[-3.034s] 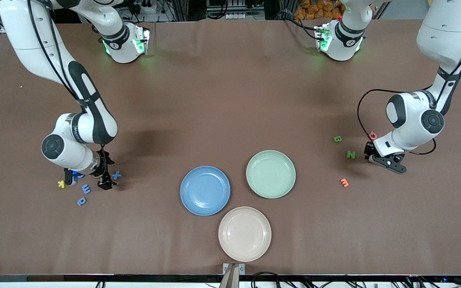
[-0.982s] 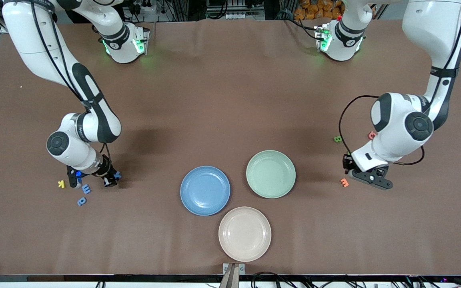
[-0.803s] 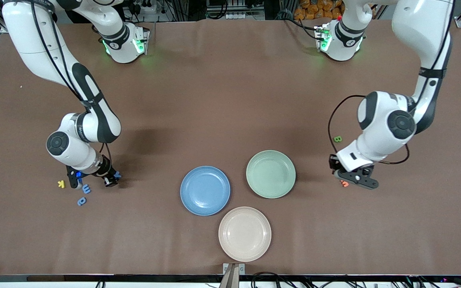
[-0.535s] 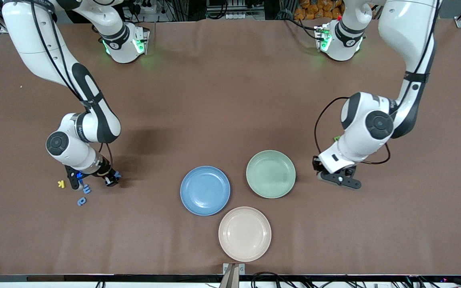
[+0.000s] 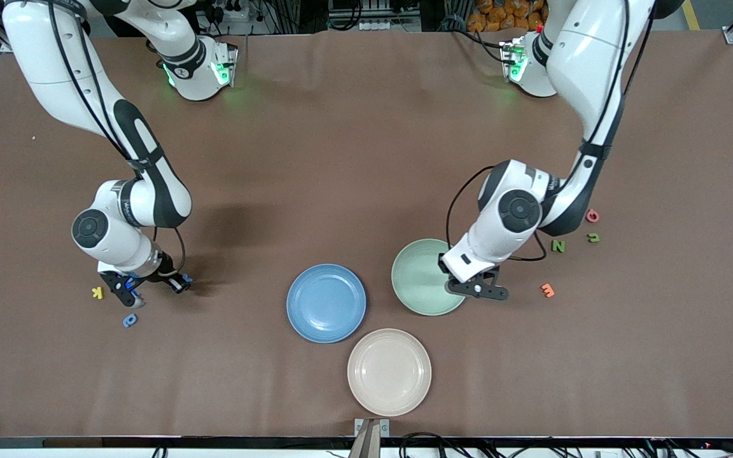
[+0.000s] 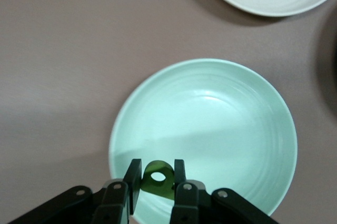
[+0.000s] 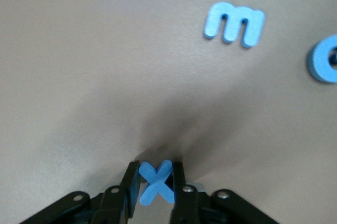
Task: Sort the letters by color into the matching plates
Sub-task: 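Release the d into the green plate while the right gripper carries the x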
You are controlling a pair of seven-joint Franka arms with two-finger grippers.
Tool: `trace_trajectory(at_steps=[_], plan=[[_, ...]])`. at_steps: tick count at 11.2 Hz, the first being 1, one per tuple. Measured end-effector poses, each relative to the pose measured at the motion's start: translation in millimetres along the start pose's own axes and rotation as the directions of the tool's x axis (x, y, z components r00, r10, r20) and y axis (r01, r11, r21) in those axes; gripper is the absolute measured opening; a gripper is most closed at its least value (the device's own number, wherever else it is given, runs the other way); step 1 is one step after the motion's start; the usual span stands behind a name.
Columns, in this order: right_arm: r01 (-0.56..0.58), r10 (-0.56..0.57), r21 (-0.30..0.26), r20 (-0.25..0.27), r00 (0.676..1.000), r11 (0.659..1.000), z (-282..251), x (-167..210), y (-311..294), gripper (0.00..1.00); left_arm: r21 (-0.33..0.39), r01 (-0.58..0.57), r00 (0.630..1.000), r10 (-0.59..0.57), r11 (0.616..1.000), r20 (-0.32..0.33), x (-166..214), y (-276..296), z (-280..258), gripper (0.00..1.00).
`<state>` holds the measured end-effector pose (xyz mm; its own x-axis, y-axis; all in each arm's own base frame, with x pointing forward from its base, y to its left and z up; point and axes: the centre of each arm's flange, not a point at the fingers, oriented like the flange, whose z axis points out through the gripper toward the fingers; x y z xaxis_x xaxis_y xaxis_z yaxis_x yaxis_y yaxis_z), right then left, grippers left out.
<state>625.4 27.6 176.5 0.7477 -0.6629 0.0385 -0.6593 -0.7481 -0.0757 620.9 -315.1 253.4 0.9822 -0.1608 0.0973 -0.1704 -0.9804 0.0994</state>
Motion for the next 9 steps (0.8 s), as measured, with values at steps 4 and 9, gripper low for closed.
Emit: trace_trajectory(at_steps=[4, 9], plan=[[0.119, -0.119, 0.008, -0.007, 0.993, 0.993, -3, -1, -8, 0.29, -0.002, 0.030, 0.999, -0.030, 1.000, 0.021, -7, 31, 24, 0.29], [0.158, -0.158, 0.002, 0.030, 0.987, 0.987, -26, -2, -43, 0.29, -0.001, 0.048, 0.999, -0.048, 0.999, 0.020, -7, 35, 24, 0.56]])
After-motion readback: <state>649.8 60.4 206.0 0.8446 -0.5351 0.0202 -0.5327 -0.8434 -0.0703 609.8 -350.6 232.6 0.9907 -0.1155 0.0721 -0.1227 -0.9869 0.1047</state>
